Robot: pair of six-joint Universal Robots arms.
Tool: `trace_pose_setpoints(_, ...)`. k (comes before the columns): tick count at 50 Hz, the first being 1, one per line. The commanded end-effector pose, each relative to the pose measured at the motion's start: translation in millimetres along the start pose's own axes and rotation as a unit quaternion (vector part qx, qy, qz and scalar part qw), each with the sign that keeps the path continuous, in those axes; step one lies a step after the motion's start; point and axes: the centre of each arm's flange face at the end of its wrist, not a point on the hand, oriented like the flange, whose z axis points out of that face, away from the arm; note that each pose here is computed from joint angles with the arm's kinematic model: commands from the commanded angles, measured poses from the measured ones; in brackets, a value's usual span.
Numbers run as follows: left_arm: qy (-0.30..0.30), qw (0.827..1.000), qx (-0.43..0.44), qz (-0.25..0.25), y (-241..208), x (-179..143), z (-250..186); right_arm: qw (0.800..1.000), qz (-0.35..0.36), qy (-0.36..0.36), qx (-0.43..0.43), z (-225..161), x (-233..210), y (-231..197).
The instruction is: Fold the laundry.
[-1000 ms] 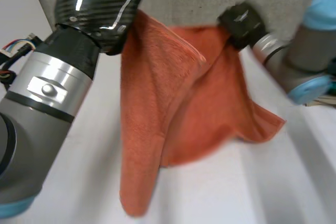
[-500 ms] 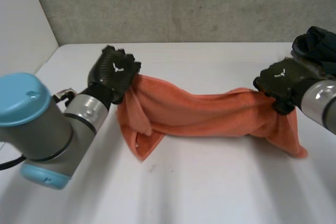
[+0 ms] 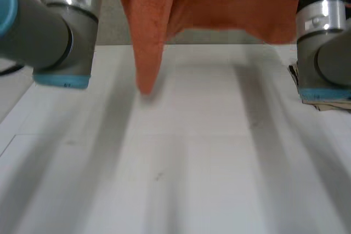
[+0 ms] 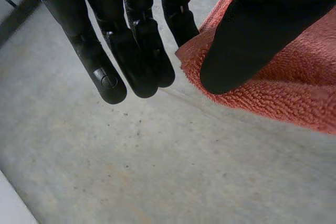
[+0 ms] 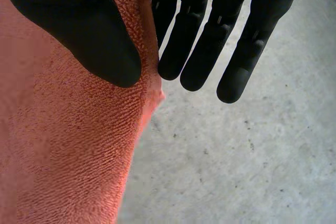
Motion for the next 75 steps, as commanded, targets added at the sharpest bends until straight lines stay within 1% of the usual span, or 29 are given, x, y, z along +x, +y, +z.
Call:
trace_pose_setpoints(1, 0.105, 0.991, -0.088, -0.01, 41.0, 41.5, -67.6, 0.99, 0.008, -0.092, -0.109, -66.3, -21.2, 26.3)
trace_pose_setpoints(2, 0.139, 0.984, -0.109, -0.012, 51.1, 52.1, -89.1, 0.986, 0.009, -0.108, -0.127, -76.5, -25.6, 30.8)
trace_pose_setpoints(4, 0.174, 0.976, -0.129, -0.014, 61.1, 62.5, -111.8, 0.977, 0.009, -0.138, -0.164, -97.5, -32.9, 39.4)
trace_pose_setpoints(5, 0.209, 0.967, -0.148, -0.017, 70.0, 71.0, -134.7, 0.965, 0.01, -0.17, -0.201, -119.6, -39.6, 47.5)
trace_pose_setpoints(8, 0.259, 0.95, -0.172, -0.023, 79.2, 83.3, -168.0, 0.949, 0.011, -0.205, -0.239, -146.2, -47.6, 56.0)
trace_pose_setpoints(9, 0.289, 0.939, -0.185, -0.026, 83.0, 90.5, -188.6, 0.94, 0.014, -0.227, -0.256, -160.4, -52.0, 58.2)
trace_pose_setpoints(12, 0.324, 0.923, -0.206, -0.025, 88.9, 99.1, -215.6, 0.926, 0.02, -0.262, -0.272, -182.6, -63.0, 61.1)
trace_pose_setpoints(13, 0.341, 0.915, -0.214, -0.021, 91.2, 102.4, -228.0, 0.923, 0.021, -0.268, -0.276, -186.4, -64.9, 62.9)
trace_pose_setpoints(17, 0.36, 0.906, -0.221, -0.001, 90.4, 103.7, -243.4, 0.918, 0.022, -0.273, -0.287, -192.1, -66.1, 66.4)
trace_pose_setpoints(20, 0.363, 0.905, -0.222, 0.007, 88.2, 102.0, -245.7, 0.918, 0.02, -0.273, -0.288, -192.3, -65.8, 66.0)
trace_pose_setpoints(25, 0.343, 0.916, -0.21, 0.011, 73.2, 87.1, -236.3, 0.916, 0.022, -0.274, -0.291, -194.0, -65.9, 66.2)
trace_pose_setpoints(30, 0.341, 0.916, -0.214, 0.001, 59.6, 76.2, -241.8, 0.914, 0.031, -0.272, -0.298, -196.4, -65.5, 66.8)
trace_pose_setpoints(34, 0.329, 0.915, -0.228, -0.037, 52.4, 71.0, -244.7, 0.911, 0.043, -0.271, -0.306, -198.1, -65.2, 66.5)
trace_pose_setpoints(35, 0.318, 0.914, -0.243, -0.064, 51.9, 69.5, -246.4, 0.911, 0.044, -0.271, -0.308, -198.3, -64.9, 67.0)
trace_pose_setpoints(36, 0.311, 0.914, -0.25, -0.077, 51.5, 68.5, -246.6, 0.91, 0.046, -0.271, -0.31, -198.7, -64.9, 67.0)
trace_pose_setpoints(38, 0.29, 0.913, -0.267, -0.102, 51.8, 66.1, -245.5, 0.908, 0.051, -0.272, -0.315, -199.2, -64.2, 67.7)
trace_pose_setpoints(39, 0.264, 0.912, -0.285, -0.131, 52.9, 63.4, -243.4, 0.907, 0.051, -0.272, -0.316, -199.6, -64.5, 67.2)
trace_pose_setpoints(41, 0.236, 0.909, -0.304, -0.159, 55.3, 60.6, -241.3, 0.907, 0.051, -0.273, -0.316, -199.7, -64.5, 67.2)
trace_pose_setpoints(42, 0.21, 0.905, -0.319, -0.187, 58.0, 57.8, -239.4, 0.907, 0.051, -0.273, -0.316, -199.7, -64.5, 67.2)
trace_pose_setpoints(44, 0.188, 0.901, -0.33, -0.209, 60.1, 55.8, -237.6, 0.907, 0.052, -0.273, -0.316, -199.9, -64.9, 66.8)
trace_pose_setpoints(45, 0.174, 0.896, -0.339, -0.229, 61.6, 55.3, -236.8, 0.907, 0.052, -0.273, -0.316, -199.9, -64.9, 66.8)
trace_pose_setpoints(49, 0.164, 0.886, -0.351, -0.256, 61.7, 54.8, -237.4, 0.907, 0.051, -0.273, -0.317, -200.3, -64.6, 67.3)
trace_pose_setpoints(53, 0.163, 0.881, -0.36, -0.261, 60.6, 53.9, -238.8, 0.906, 0.052, -0.274, -0.317, -200.6, -64.9, 67.5)
trace_pose_setpoints(61, 0.154, 0.883, -0.357, -0.261, 61.0, 51.6, -232.0, 0.907, 0.051, -0.273, -0.317, -200.3, -64.6, 67.3)
trace_pose_setpoints(64, 0.151, 0.882, -0.364, -0.258, 63.4, 53.1, -233.0, 0.907, 0.051, -0.274, -0.317, -200.6, -64.8, 67.6)
trace_pose_setpoints(66, 0.146, 0.879, -0.382, -0.246, 68.1, 54.4, -238.5, 0.907, 0.051, -0.273, -0.317, -199.9, -64.5, 68.0)
trace_pose_setpoints(68, 0.139, 0.871, -0.411, -0.231, 78.0, 57.6, -248.5, 0.907, 0.051, -0.271, -0.318, -199.2, -63.6, 68.5)
trace_pose_setpoints(72, 0.123, 0.865, -0.442, -0.205, 92.1, 61.8, -256.8, 0.907, 0.051, -0.271, -0.319, -199.3, -63.2, 69.0)
trace_pose_setpoints(75, 0.122, 0.862, -0.45, -0.199, 98.5, 66.1, -258.1, 0.907, 0.051, -0.27, -0.318, -198.9, -63.4, 68.6)
